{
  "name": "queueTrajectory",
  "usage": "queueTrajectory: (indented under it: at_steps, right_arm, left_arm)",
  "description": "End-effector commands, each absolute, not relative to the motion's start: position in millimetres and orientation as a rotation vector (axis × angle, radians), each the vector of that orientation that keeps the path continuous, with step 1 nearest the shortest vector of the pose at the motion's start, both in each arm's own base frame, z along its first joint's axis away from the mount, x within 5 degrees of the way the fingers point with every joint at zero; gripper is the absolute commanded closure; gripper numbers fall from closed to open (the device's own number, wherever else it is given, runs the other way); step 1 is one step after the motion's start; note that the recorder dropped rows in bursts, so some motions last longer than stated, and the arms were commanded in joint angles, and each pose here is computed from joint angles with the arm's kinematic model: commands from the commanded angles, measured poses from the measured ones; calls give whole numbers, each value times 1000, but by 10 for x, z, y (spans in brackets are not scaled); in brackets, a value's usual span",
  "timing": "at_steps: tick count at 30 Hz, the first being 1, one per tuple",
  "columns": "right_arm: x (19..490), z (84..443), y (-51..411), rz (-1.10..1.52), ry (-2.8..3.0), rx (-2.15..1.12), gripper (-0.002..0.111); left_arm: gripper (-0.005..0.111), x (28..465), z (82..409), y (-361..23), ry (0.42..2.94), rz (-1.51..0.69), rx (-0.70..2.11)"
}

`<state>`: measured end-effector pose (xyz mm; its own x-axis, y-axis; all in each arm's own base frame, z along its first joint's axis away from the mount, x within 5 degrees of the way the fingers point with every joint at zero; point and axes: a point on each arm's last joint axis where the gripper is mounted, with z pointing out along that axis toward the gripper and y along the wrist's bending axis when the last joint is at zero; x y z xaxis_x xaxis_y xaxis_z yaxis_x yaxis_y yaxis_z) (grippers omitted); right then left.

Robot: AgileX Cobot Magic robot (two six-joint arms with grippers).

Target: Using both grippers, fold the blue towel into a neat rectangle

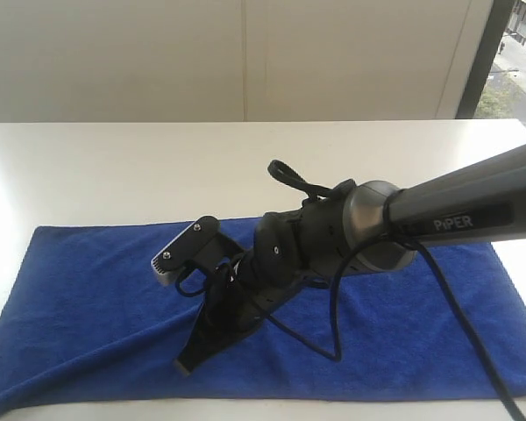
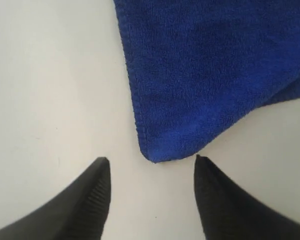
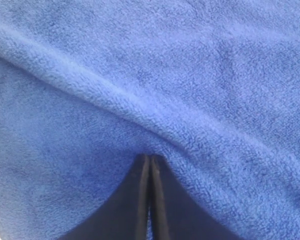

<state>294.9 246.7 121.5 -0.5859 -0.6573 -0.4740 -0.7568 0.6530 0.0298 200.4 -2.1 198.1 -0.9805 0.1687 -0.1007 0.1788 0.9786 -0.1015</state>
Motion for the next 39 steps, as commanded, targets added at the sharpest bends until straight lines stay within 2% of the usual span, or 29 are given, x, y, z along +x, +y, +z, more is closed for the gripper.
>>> queueTrajectory:
  at_steps: [1,3,5,8,11,14,18,23,35,39]
  right_arm:
    - [2868,1063,2408,307,2528,-1187,108]
    - [2880,1129,2411,303,2496,-1189,108]
    - [2892,1249,2412,299,2451,-1183,108]
    - [2897,1459,2408,300,2385,-1169,108]
    - [2883,1666,2391,300,2327,-1165,108]
    - [2860,1817,2375,305,2293,-1158,108]
    - [2795,1939,2343,325,2310,-1167,108]
    - [2632,1882,2320,347,2418,-1269,108]
    - [2451,1749,2550,351,2299,-1285,108]
    - [2421,1551,2669,342,2299,-1317,108]
  left_arm:
    - [49,2027,2007,-11,3003,-155,255]
    - [53,2072,2038,-33,2966,-190,214]
    - [62,2162,2116,-75,2896,-258,143]
    - [84,2328,2253,-147,2737,-375,51]
    - [107,2490,2343,-172,2564,-367,159]
    - [107,2643,2291,-198,2496,-395,205]
    - [107,2905,2011,-203,2535,-421,246]
    - [107,3244,1606,-90,2566,-280,195]
    - [107,3737,1406,-50,2553,-253,183]
    - [107,3752,1316,-48,2572,-251,198]
